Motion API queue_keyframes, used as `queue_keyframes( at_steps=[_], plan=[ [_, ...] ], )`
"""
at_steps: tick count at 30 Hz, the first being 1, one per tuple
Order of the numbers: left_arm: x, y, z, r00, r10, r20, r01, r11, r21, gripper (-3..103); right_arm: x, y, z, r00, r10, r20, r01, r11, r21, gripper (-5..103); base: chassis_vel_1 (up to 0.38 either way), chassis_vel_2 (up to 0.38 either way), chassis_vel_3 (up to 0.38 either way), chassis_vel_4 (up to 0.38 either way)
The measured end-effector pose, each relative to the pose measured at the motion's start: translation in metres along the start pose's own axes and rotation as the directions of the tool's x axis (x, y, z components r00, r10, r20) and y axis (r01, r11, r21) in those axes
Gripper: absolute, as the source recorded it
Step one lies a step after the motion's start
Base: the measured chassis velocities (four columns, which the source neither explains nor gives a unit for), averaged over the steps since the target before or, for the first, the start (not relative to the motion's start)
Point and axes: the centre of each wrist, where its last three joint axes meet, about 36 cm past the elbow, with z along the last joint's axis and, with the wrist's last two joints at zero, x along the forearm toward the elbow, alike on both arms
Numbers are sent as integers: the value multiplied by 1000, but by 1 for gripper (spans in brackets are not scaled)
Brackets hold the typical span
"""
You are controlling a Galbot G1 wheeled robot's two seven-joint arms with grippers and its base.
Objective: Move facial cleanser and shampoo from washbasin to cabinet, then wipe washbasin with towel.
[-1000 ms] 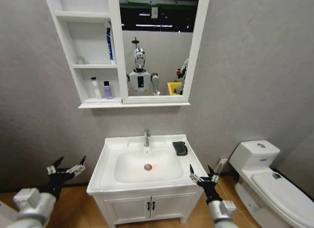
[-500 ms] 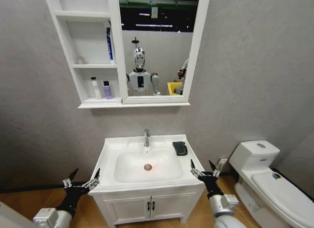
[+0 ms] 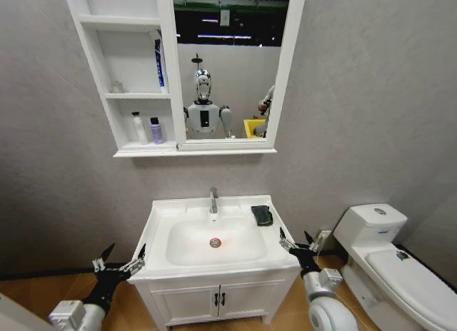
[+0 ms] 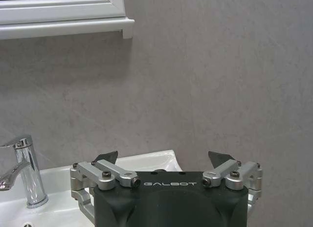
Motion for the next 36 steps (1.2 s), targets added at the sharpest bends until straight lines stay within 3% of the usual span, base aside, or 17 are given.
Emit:
queue_keyframes(
  at_steps=[16,27,36],
  plan=[
    [-1,0,0,1000,0,-1,0,1000,1,100,-27,-8,5,997,-55,-47,54,998,-26,100,-133,120,158,-135],
    [-1,0,0,1000,0,-2,0,1000,1,100,-98,-35,17,984,-57,-171,62,998,25,100,2,5,2,13],
    [-1,0,0,1000,0,-2,0,1000,1,100,-140,-22,41,965,-77,-250,80,997,1,100,0,0,0,0]
  ],
)
